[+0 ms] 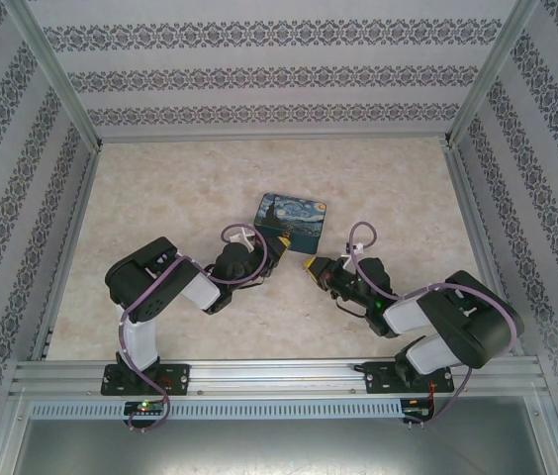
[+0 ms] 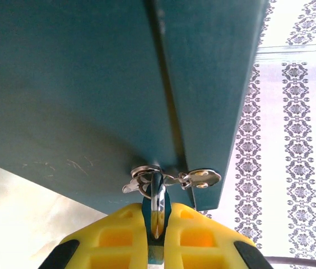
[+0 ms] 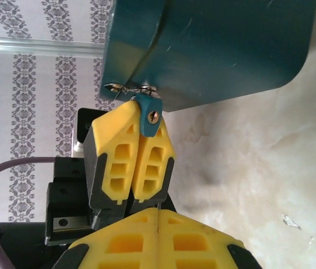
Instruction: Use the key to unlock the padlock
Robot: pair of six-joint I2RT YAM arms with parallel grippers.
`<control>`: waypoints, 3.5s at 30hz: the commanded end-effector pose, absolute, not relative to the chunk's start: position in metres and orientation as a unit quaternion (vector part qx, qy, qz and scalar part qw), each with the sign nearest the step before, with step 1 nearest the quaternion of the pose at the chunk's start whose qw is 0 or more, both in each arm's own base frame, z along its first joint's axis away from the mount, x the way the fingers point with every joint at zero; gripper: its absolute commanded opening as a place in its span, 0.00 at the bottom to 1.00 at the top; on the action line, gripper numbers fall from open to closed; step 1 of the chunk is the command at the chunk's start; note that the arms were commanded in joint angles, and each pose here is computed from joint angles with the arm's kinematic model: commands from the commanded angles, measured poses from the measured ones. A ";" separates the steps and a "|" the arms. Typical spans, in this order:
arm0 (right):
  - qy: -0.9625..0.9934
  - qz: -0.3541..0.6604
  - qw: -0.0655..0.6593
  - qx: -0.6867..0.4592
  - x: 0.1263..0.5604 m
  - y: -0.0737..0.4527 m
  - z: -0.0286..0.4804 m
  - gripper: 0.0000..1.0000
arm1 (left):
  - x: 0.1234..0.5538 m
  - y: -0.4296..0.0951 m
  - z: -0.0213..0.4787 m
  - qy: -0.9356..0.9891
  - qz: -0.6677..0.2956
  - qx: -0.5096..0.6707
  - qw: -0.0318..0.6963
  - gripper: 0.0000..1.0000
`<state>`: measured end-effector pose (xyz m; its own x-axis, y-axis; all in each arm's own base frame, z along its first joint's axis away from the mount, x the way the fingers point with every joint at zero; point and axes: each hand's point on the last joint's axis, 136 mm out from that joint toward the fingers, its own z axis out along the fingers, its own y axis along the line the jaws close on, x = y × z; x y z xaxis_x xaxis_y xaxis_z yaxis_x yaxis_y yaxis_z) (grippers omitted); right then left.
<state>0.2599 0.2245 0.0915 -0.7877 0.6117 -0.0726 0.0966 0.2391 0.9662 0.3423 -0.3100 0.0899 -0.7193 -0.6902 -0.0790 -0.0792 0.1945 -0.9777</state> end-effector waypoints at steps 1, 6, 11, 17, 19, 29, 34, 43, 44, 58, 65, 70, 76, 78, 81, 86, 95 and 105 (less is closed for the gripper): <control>0.748 0.567 0.247 0.242 0.266 0.223 0.095 0.00 | 0.343 -0.311 0.118 0.697 -0.614 -0.257 0.266 0.00; 0.742 0.574 0.243 0.247 0.272 0.228 0.096 0.00 | 0.341 -0.314 0.122 0.692 -0.625 -0.252 0.257 0.00; 0.733 0.582 0.243 0.254 0.278 0.230 0.098 0.00 | 0.338 -0.315 0.126 0.684 -0.636 -0.258 0.247 0.00; 0.728 0.587 0.247 0.254 0.282 0.234 0.104 0.00 | 0.338 -0.316 0.128 0.679 -0.642 -0.261 0.242 0.00; 0.726 0.588 0.249 0.255 0.283 0.234 0.105 0.00 | 0.337 -0.316 0.128 0.679 -0.643 -0.261 0.240 0.00; 0.722 0.589 0.254 0.258 0.288 0.235 0.108 0.00 | 0.336 -0.318 0.127 0.677 -0.646 -0.262 0.235 0.00; 0.721 0.590 0.255 0.258 0.291 0.237 0.110 0.00 | 0.336 -0.319 0.128 0.677 -0.647 -0.261 0.234 0.00; 0.720 0.589 0.255 0.263 0.297 0.236 0.109 0.00 | 0.334 -0.320 0.128 0.677 -0.647 -0.260 0.234 0.00; 0.720 0.589 0.256 0.264 0.298 0.236 0.109 0.00 | 0.334 -0.320 0.128 0.677 -0.648 -0.260 0.234 0.00; 0.718 0.588 0.256 0.271 0.305 0.232 0.108 0.00 | 0.334 -0.323 0.129 0.675 -0.651 -0.261 0.232 0.00; 0.717 0.589 0.255 0.272 0.307 0.232 0.108 0.00 | 0.333 -0.326 0.131 0.674 -0.653 -0.258 0.229 0.00; 0.715 0.592 0.256 0.271 0.309 0.233 0.111 0.00 | 0.332 -0.328 0.130 0.675 -0.653 -0.257 0.228 0.00; 0.715 0.593 0.254 0.269 0.309 0.234 0.112 0.00 | 0.331 -0.331 0.130 0.675 -0.654 -0.255 0.226 0.00; 0.716 0.593 0.252 0.269 0.309 0.234 0.111 0.00 | 0.331 -0.332 0.130 0.675 -0.655 -0.254 0.225 0.00; 0.715 0.595 0.252 0.267 0.309 0.235 0.112 0.00 | 0.332 -0.334 0.130 0.675 -0.656 -0.255 0.223 0.00; 0.715 0.595 0.251 0.267 0.309 0.235 0.113 0.00 | 0.332 -0.337 0.131 0.674 -0.658 -0.255 0.219 0.00; 0.717 0.596 0.247 0.265 0.305 0.237 0.111 0.00 | 0.334 -0.340 0.130 0.673 -0.659 -0.256 0.218 0.00; 0.717 0.596 0.246 0.265 0.305 0.238 0.111 0.00 | 0.334 -0.341 0.130 0.672 -0.659 -0.256 0.218 0.00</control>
<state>0.3019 0.2317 0.0990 -0.7305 0.6821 -0.0340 0.1208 0.1781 0.9766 0.3374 -0.3257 0.1021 -0.7457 -0.6644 0.0501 -0.1328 0.0745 -0.9883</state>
